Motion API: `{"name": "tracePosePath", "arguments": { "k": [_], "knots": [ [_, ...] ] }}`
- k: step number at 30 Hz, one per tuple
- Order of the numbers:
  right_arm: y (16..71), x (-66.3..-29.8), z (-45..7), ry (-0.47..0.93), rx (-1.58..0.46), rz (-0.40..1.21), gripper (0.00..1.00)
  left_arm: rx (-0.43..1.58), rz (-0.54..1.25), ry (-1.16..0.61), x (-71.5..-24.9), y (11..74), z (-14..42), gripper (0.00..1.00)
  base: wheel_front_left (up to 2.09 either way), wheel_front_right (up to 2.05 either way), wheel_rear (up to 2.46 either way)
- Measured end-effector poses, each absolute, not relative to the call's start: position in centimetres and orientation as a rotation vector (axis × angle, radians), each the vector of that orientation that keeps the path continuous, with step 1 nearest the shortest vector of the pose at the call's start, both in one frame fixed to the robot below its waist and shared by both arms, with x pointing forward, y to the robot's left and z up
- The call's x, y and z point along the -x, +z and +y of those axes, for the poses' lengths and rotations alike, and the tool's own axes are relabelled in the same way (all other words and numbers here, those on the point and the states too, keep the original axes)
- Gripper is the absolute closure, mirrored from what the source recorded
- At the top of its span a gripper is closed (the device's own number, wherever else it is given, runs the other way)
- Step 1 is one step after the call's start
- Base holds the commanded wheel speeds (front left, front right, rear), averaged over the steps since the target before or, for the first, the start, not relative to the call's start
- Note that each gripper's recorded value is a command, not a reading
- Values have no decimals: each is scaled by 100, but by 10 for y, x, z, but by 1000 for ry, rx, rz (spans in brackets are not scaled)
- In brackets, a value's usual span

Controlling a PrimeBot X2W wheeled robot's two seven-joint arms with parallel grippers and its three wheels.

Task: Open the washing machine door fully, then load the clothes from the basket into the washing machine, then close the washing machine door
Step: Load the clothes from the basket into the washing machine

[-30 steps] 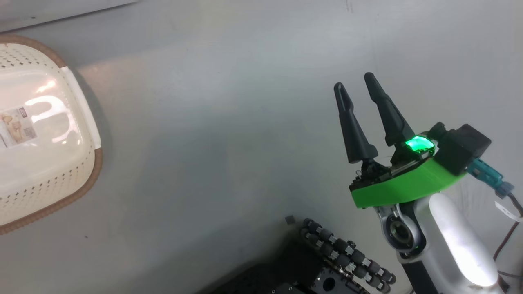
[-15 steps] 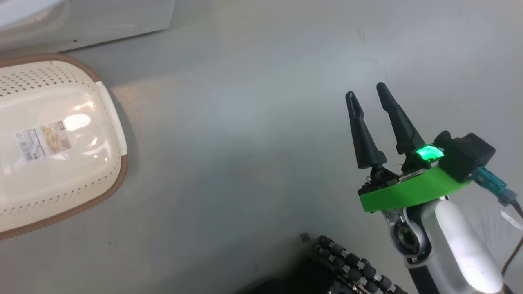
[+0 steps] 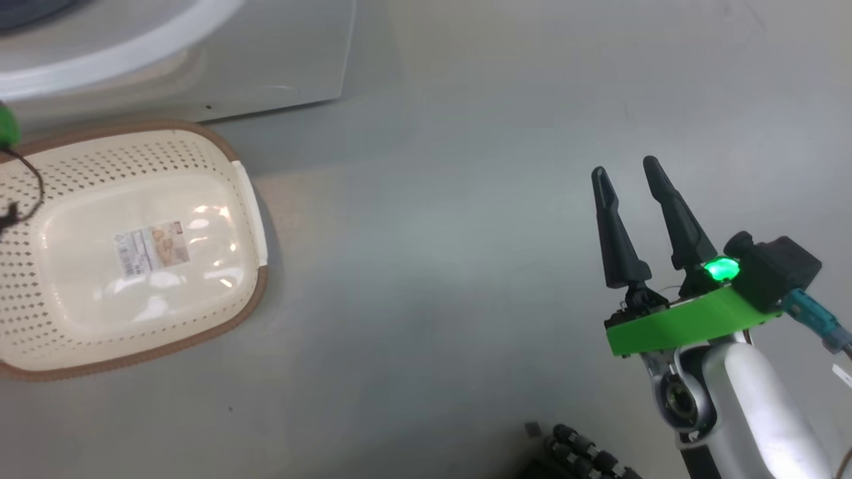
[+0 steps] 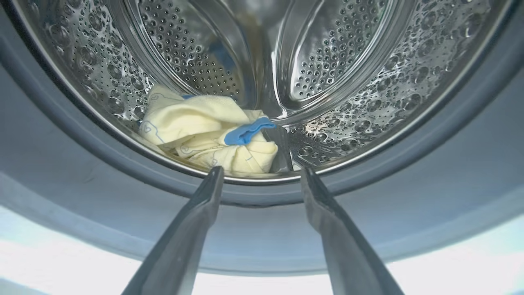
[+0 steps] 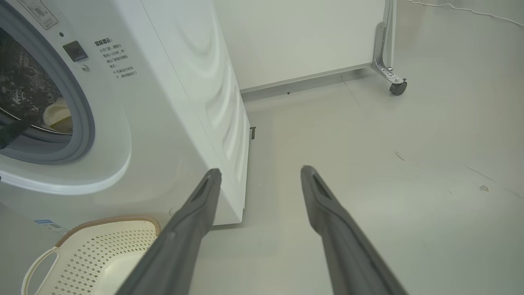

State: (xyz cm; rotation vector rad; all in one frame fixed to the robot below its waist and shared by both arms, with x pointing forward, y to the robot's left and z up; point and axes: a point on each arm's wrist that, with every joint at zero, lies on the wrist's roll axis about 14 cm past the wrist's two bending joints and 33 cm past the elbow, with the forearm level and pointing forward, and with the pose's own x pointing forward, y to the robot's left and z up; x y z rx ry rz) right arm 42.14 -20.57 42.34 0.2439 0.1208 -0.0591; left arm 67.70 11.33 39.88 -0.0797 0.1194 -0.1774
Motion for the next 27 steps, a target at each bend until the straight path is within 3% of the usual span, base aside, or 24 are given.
{"name": "tracePosePath", "arguments": {
  "k": [17,27],
  "knots": [
    [458,-417,-177,43,-215,69,0,73,82,-136,-522,435,138,0,0,0,0],
    [478,-409,-161,99,-199,56,0,102,47,-76,-467,465,161,0,0,0,0]
  ]
}}
